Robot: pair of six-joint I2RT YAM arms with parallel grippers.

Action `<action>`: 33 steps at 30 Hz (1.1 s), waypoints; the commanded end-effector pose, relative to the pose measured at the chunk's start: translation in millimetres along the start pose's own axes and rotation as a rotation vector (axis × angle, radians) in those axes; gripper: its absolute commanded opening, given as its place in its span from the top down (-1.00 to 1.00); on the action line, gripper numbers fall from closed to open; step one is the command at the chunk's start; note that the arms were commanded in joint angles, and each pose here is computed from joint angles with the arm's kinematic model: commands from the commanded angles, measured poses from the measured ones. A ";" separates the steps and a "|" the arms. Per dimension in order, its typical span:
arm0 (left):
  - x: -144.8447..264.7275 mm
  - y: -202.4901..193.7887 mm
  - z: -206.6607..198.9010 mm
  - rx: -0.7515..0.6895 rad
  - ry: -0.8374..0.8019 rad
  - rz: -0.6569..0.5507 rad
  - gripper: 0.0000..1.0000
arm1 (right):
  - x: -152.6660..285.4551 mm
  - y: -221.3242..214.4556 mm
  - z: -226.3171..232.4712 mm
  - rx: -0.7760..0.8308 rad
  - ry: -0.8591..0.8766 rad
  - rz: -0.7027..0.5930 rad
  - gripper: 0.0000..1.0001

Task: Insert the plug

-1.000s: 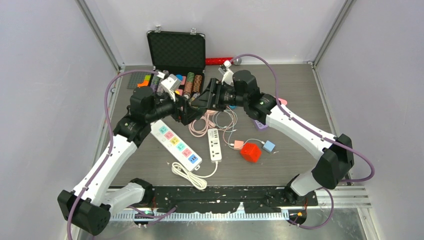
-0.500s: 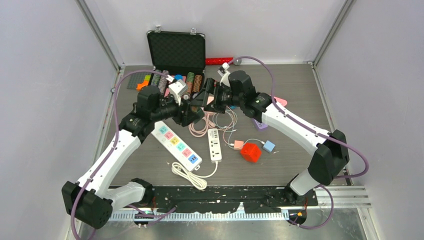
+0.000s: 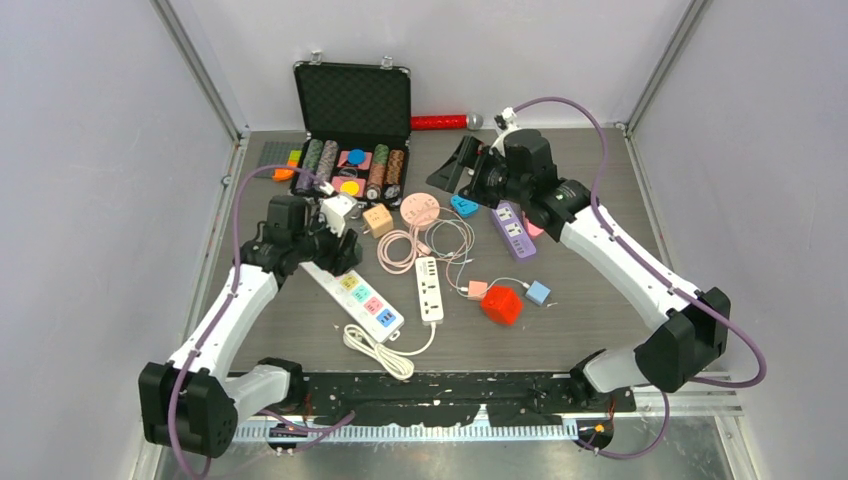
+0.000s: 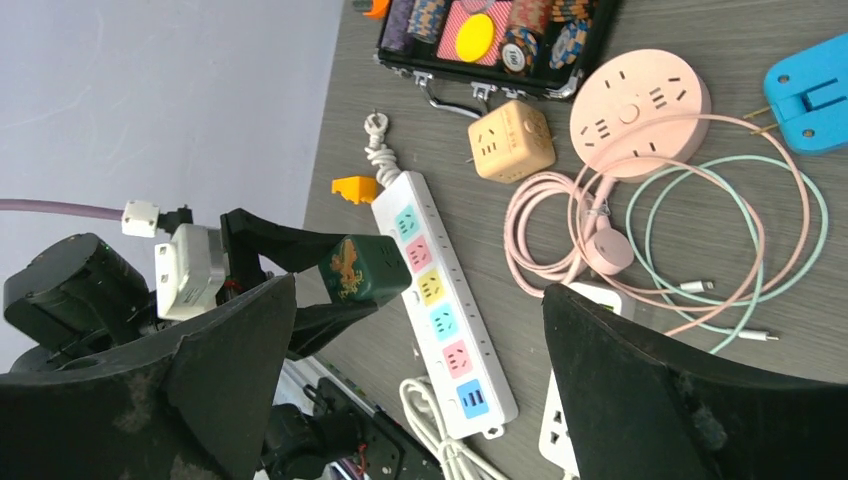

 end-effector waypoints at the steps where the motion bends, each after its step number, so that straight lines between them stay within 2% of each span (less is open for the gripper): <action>1: 1.5 -9.6 21.4 -0.022 0.072 -0.017 1.00 | -2.6 -4.4 -14.2 0.054 -0.060 0.006 -0.97; 6: -5.4 -12.5 45.6 0.000 0.097 -0.039 1.00 | -13.2 -6.0 -19.6 0.073 -0.086 0.044 -0.99; 14: -24.6 -24.7 70.4 0.020 0.117 0.023 1.00 | -19.7 -11.2 -28.3 0.082 -0.114 0.080 -1.00; 18: -26.1 -23.9 84.1 0.030 0.143 0.008 1.00 | -21.1 -11.8 -30.5 0.084 -0.119 0.089 -1.00; 33: -26.7 -30.4 89.3 0.050 0.085 0.026 1.00 | -27.1 -15.1 -39.4 0.067 -0.141 0.110 -1.00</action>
Point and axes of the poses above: each gripper's point midway between its finger pads, its own x axis back along the fingers, its own z axis along the line the jaws close on, y = z × x, the point moved 3 cm from there along x, back along the fingers, and after that the axes turned 2 degrees about x, right-handed, at the moved point
